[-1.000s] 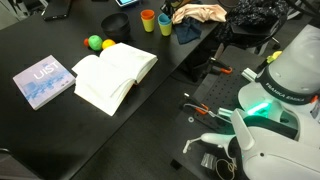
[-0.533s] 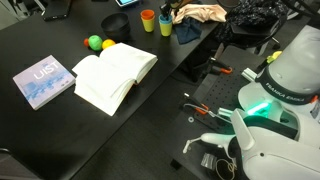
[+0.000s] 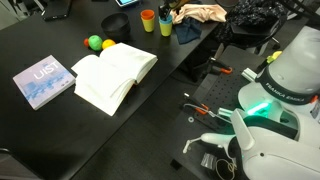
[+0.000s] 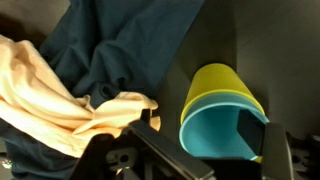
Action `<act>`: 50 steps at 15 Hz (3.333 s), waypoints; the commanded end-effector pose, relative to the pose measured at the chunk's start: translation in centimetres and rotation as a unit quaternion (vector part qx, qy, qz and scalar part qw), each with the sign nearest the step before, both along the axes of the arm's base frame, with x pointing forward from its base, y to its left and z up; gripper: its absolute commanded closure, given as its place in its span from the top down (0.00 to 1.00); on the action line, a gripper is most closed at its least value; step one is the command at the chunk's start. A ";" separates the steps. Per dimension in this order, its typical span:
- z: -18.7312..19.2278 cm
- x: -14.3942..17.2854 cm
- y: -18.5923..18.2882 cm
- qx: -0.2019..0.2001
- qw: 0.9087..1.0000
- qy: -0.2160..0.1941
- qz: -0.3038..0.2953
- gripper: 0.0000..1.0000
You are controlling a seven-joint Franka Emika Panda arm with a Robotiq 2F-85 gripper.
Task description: Unstack the four cups.
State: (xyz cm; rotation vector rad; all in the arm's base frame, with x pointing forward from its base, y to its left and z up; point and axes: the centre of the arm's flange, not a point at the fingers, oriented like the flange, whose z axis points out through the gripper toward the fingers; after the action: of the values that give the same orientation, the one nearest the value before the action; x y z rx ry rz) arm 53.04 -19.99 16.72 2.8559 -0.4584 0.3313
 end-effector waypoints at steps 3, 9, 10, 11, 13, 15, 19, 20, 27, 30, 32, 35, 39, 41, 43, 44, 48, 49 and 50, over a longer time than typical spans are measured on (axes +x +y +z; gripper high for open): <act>0.9 0.6 0.8 -0.001 1.000 0.006 -0.002 0.42; 1.1 0.7 1.0 -0.001 1.000 0.012 -0.004 0.01; 1.3 0.8 0.9 -0.002 1.000 0.011 -0.004 0.01; 1.8 1.1 0.9 -0.005 1.000 0.009 -0.004 0.00; 2.6 1.5 0.7 -0.009 1.000 0.011 -0.005 0.03; 3.3 1.8 0.2 -0.016 1.000 0.014 -0.006 0.04; 4.2 2.1 -0.8 0.009 0.999 0.026 -0.023 0.03; 4.3 2.1 -1.0 0.020 0.999 0.024 -0.029 0.03; 6.8 2.7 -2.4 0.029 0.998 0.004 -0.049 0.03; 7.1 2.9 -2.7 0.034 0.998 0.000 -0.057 0.03; 7.8 3.2 -2.9 0.027 0.998 -0.006 -0.053 0.03; 9.6 4.1 -2.6 0.021 0.999 -0.021 -0.041 0.03; 12.4 5.3 -1.5 0.009 0.999 -0.032 -0.006 0.03; 12.8 5.5 -0.5 0.029 0.999 -0.035 0.010 0.03; 12.6 5.6 0.8 0.059 0.997 -0.040 0.023 0.03; 12.4 5.7 1.5 0.075 0.996 -0.041 0.026 0.03; 10.6 5.4 3.8 0.117 0.992 -0.016 0.047 0.03; 10.2 4.9 4.0 0.123 0.991 -0.006 0.049 0.03; 9.8 4.6 4.2 0.129 0.990 0.002 0.051 0.03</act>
State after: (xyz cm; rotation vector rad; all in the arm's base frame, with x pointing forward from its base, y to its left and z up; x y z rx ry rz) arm 58.85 -15.65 26.55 3.0907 -0.4098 0.3540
